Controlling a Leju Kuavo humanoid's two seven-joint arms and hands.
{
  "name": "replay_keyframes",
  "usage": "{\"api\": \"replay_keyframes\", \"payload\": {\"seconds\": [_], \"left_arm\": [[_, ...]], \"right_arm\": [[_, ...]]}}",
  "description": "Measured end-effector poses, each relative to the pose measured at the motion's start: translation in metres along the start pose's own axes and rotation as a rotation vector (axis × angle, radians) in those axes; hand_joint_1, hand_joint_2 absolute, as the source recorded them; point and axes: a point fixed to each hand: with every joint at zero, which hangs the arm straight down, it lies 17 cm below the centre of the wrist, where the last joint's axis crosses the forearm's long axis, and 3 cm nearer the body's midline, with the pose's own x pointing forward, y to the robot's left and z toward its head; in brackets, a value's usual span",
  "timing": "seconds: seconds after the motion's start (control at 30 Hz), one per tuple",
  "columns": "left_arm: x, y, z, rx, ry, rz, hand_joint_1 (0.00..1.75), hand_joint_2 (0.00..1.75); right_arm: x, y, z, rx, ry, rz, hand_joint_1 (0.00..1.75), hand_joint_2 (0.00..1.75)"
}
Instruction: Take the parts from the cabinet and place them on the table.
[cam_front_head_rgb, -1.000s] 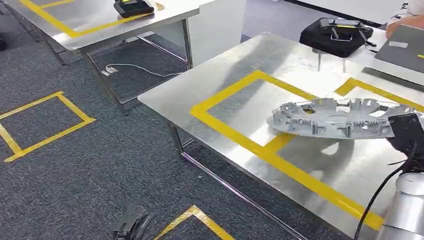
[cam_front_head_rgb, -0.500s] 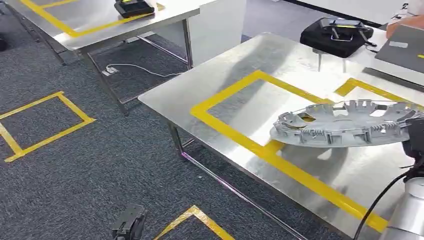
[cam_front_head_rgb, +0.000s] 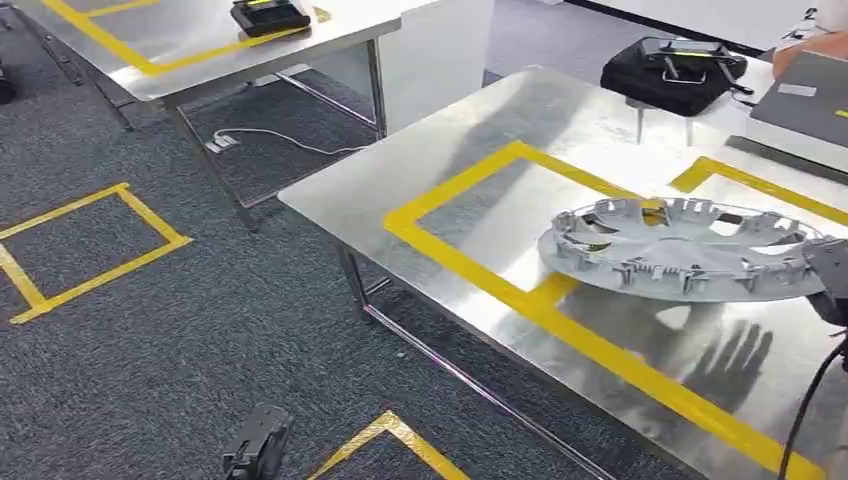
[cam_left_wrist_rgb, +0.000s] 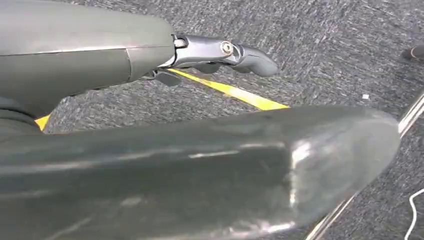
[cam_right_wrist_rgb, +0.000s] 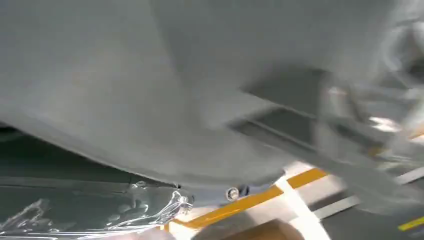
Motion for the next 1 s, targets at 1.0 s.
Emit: {"api": "replay_keyframes", "payload": {"seconds": [1.0], "left_arm": [[-0.004,-0.024,0.004,-0.017,0.012,0.015,0.00,0.00]], "right_arm": [[0.130,-0.133,0.055,-0.745,-0.169,0.824,0.00,1.75]]}}
